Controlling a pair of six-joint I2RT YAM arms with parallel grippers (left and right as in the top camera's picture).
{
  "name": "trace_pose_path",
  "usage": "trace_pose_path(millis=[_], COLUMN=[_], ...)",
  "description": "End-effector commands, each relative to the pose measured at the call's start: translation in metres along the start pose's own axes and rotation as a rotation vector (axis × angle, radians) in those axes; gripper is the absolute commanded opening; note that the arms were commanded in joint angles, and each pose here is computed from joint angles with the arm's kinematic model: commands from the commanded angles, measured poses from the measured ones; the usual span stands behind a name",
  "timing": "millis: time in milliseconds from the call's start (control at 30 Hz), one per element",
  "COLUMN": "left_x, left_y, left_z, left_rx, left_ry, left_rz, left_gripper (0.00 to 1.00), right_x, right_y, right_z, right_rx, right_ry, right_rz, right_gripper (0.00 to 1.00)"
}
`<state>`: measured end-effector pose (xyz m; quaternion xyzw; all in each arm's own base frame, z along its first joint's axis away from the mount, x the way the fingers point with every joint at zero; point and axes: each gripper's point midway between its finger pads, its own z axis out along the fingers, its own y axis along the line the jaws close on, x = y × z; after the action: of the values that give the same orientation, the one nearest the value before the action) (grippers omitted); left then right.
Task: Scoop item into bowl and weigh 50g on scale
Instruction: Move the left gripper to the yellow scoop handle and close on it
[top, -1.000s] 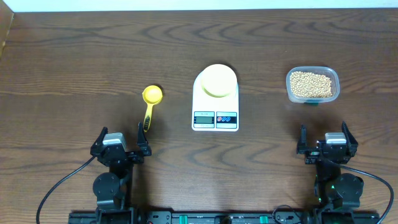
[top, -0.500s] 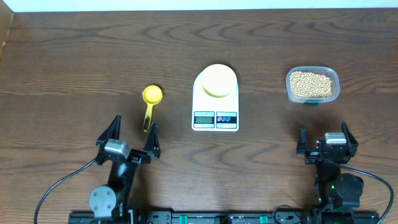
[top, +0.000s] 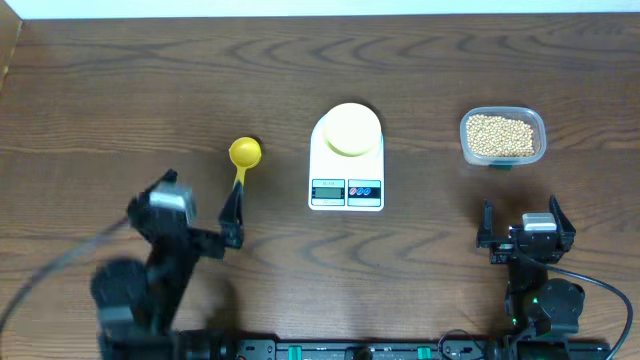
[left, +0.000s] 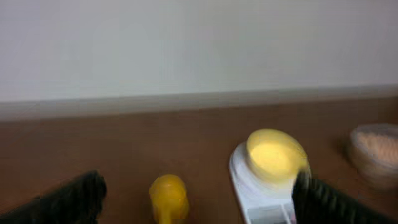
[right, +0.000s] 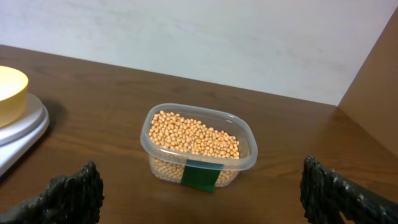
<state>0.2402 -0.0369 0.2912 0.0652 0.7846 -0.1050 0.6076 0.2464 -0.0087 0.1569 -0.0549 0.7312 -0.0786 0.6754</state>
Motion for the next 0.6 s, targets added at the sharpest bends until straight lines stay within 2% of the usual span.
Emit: trace_pose_path(millis=[0, 100, 233, 300, 333, 400, 433, 567], left_x=[0.001, 0.018, 0.044, 0.059, 0.067, 0.089, 0.098, 0.125], left_y=[0.003, -0.012, -0.006, 0.018, 0.036, 0.086, 0.094, 0.085], left_z=[0.014, 0.032, 0.055, 0.069, 0.072, 0.068, 0.069, 0.088], left_rx=[0.014, 0.128, 0.14, 0.015, -0.1, -0.452, -0.515, -0.451], left_ry=[0.182, 0.325, 0.44, 0.497, 0.52, 0.554, 0.575, 0.681], left_rz=[-0.041, -0.143, -0.194, -0.218, -0.255, -0.417, -0.457, -0.51], left_gripper=[0.98, 0.98, 0.98, 0.98, 0.98, 0.98, 0.98, 0.98], right_x=[0.0, 0.0, 0.0, 0.0, 0.0, 0.0, 0.0, 0.0], right_y=[0.002, 0.002, 0.002, 0.002, 0.002, 0.002, 0.002, 0.002], right_z=[0.0, 0.0, 0.0, 0.0, 0.0, 0.0, 0.0, 0.0], right_rx=[-0.009, -0.009, -0.009, -0.009, -0.009, -0.009, -0.009, -0.009], right_ry=[0.0, 0.0, 0.0, 0.0, 0.0, 0.0, 0.0, 0.0], right_rz=[-0.007, -0.007, -0.007, -0.007, -0.007, -0.007, -0.007, -0.007], right_gripper=[0.99, 0.99, 0.99, 0.99, 0.99, 0.99, 0.99, 0.99])
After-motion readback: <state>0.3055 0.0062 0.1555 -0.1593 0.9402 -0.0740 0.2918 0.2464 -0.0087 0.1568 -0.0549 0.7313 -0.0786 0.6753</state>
